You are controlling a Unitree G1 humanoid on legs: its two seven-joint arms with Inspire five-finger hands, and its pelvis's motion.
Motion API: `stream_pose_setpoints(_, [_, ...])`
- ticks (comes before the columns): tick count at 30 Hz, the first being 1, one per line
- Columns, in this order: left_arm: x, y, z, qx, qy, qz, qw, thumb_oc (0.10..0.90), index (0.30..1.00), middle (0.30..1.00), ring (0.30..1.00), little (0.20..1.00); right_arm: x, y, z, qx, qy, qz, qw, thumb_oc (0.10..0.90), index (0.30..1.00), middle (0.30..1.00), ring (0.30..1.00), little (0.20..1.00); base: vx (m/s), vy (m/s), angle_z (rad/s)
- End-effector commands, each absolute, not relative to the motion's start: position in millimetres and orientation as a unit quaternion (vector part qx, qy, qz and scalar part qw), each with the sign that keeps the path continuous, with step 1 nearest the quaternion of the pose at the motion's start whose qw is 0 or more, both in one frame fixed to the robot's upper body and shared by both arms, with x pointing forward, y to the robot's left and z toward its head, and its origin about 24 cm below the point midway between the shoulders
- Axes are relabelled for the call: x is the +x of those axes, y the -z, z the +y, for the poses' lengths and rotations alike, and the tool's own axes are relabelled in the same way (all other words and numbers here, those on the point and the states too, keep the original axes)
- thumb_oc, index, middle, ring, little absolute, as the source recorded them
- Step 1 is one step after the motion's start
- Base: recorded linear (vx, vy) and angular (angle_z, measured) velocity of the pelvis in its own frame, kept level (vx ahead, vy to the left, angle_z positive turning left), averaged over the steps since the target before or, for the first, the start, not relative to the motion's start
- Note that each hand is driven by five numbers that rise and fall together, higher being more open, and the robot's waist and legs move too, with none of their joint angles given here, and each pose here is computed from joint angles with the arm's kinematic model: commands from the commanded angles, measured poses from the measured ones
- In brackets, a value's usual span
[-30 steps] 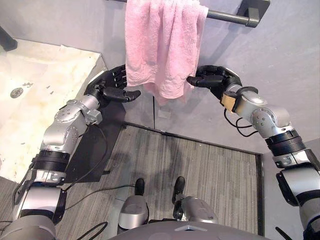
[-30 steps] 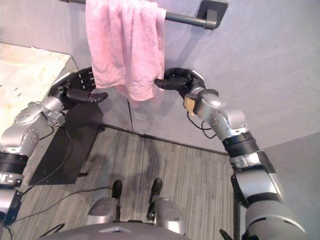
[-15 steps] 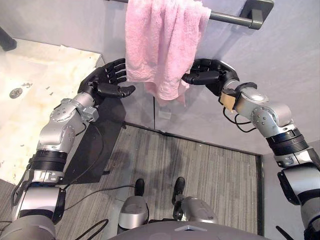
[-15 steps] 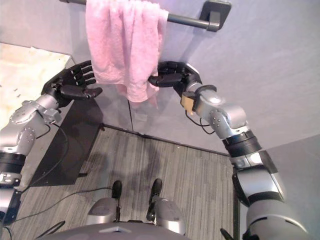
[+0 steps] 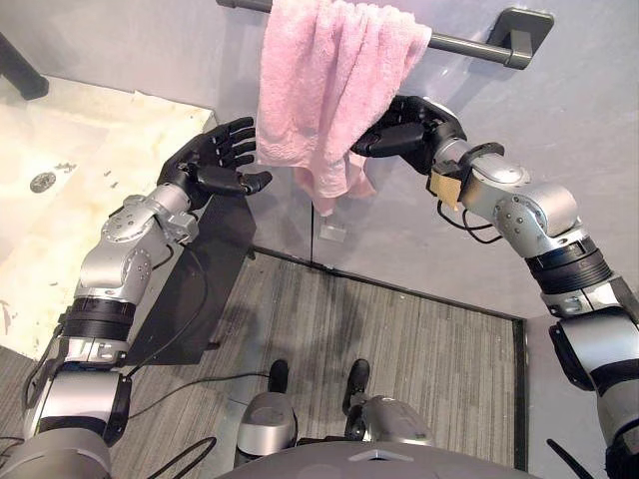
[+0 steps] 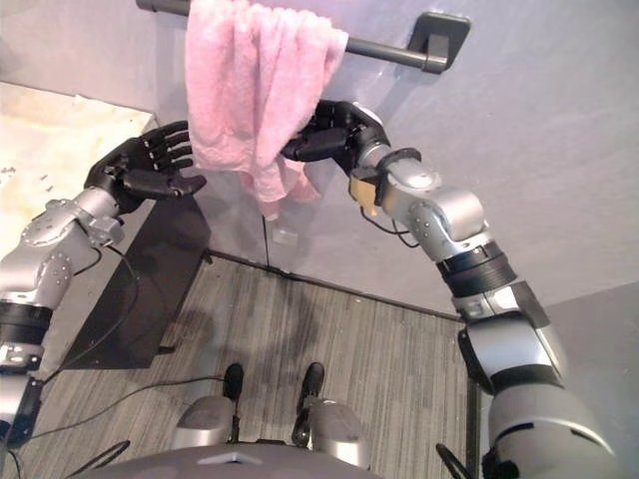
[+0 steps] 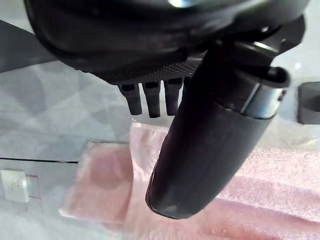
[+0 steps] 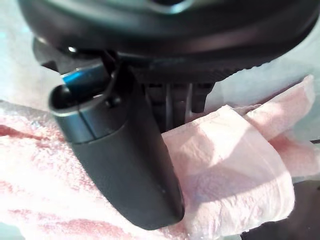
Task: Organize the bathroom.
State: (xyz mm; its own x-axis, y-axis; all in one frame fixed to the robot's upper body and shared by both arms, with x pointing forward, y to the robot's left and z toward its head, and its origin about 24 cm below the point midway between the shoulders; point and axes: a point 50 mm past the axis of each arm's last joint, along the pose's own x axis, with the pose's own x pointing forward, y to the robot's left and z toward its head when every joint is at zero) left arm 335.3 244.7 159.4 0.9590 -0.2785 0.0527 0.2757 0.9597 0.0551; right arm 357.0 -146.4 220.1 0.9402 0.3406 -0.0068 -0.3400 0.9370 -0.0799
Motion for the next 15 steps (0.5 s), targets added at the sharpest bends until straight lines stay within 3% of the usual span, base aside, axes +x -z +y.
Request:
stream_pose_setpoints(1, [339.3, -165.5, 229.6, 0.06, 0.174, -0.054, 0.981, 0.8, 0.9, 0.9, 0.9, 0.9, 350.7, -317.6, -112.7, -0.033, -0.201, -0.201, 0.958, 0.8, 0.9, 0.9, 0.9, 0.9, 0.0, 0.0, 0.0])
stream_pose_setpoints(15, [343.8, -185.0, 229.7, 0.084, 0.163, -0.069, 0.981, 0.8, 0.9, 0.9, 0.9, 0.9, 358.6, -279.9, -137.2, -0.123, -0.198, -0.124, 0.964, 0.8, 0.9, 0.9, 0.9, 0.9, 0.0, 0.0, 0.0])
